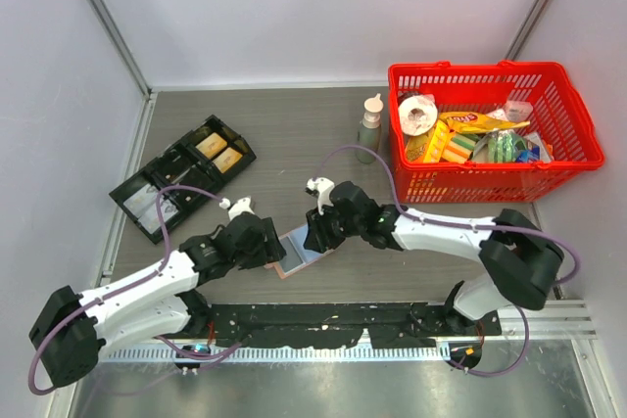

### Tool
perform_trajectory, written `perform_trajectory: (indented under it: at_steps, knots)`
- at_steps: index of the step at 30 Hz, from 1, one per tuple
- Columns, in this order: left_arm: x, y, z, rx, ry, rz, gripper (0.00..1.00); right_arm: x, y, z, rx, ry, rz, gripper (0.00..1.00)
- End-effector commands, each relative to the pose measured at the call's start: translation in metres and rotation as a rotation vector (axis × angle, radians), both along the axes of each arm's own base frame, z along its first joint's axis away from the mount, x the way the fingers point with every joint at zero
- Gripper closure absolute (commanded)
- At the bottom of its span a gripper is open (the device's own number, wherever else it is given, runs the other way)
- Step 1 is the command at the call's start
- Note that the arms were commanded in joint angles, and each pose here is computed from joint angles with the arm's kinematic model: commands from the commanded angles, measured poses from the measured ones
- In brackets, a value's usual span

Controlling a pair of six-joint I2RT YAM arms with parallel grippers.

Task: Take the credit cards out of the card holder
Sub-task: Remove the credit card from the card holder.

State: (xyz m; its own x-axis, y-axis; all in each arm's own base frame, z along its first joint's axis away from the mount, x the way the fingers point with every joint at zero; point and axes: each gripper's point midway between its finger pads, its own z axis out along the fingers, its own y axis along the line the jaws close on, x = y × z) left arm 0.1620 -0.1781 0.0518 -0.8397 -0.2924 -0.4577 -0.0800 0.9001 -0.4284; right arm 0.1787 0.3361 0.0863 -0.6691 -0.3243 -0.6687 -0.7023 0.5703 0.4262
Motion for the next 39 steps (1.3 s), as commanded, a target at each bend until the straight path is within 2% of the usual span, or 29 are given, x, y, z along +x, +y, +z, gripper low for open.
perform_trajectory:
  at_steps: [1, 4, 11, 16, 23, 35, 39]
  knots:
    - [0.016, 0.0, 0.014, -0.016, -0.073, 0.074, 0.29, 0.02, 0.025, 0.006, 0.05, -0.049, -0.008, 0.64]
    - [0.021, 0.003, 0.026, -0.03, -0.113, 0.099, 0.29, 0.022, 0.03, -0.009, 0.034, -0.022, -0.006, 0.74]
    - [0.028, -0.015, 0.053, -0.131, -0.147, 0.087, 0.25, 0.024, 0.016, -0.049, 0.003, 0.077, -0.074, 0.83]
    - [0.026, -0.043, 0.052, -0.233, -0.092, 0.047, 0.24, 0.032, -0.005, -0.065, -0.017, 0.132, -0.16, 0.86]
    - [0.031, -0.05, 0.022, -0.27, -0.041, 0.124, 0.27, 0.029, -0.022, -0.076, -0.027, 0.17, -0.196, 0.87]
    - [0.029, -0.028, -0.011, -0.151, -0.008, 0.228, 0.26, 0.029, -0.029, -0.079, -0.021, 0.177, -0.209, 0.86]
    - [0.027, -0.015, -0.014, -0.048, -0.016, 0.239, 0.25, 0.03, -0.03, -0.079, -0.02, 0.177, -0.214, 0.87]
